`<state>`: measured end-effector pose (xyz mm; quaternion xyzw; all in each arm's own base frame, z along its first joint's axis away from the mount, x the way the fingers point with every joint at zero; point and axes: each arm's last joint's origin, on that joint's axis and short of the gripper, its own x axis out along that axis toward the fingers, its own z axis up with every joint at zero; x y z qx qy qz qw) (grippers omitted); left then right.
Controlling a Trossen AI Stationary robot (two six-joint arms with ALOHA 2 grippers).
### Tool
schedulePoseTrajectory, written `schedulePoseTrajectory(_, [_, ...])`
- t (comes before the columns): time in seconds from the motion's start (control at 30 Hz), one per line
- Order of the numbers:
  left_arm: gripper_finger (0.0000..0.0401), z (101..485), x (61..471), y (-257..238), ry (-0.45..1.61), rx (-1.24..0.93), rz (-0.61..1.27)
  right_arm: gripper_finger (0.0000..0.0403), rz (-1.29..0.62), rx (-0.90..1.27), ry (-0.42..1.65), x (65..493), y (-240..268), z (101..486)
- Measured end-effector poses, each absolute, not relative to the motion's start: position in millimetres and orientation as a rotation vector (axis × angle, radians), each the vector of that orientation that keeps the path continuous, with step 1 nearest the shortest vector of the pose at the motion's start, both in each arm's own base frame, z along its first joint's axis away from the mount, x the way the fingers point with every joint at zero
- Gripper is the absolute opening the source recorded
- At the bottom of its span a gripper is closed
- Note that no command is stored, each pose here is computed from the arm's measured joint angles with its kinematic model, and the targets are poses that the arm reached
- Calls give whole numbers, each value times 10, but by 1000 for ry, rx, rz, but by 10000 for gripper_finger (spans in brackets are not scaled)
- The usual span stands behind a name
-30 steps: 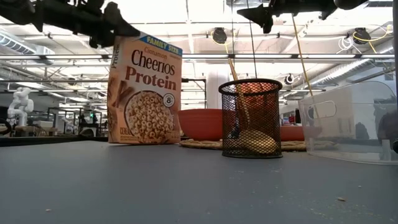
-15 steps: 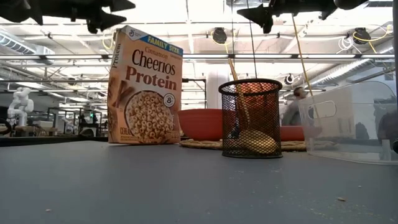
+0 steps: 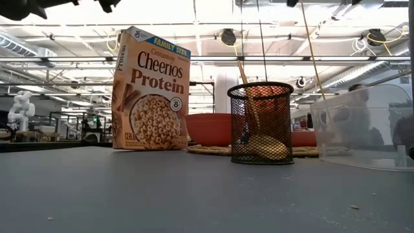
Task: Arrange a breakfast setting
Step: Put the toasted bread on the pink plate
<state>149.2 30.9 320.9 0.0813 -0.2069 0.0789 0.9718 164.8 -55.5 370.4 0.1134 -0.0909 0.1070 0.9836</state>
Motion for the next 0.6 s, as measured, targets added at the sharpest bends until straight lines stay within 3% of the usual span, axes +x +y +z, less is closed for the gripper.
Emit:
schedulePoseTrajectory(0.4, [358, 3086, 1565, 136, -291, 92, 25, 267, 468, 242, -227, 1389, -160, 3849])
schedulePoseTrajectory(0.6, [358, 3049, 1578, 96, -252, 51, -6, 267, 469, 238, -178, 1262, -50, 4034])
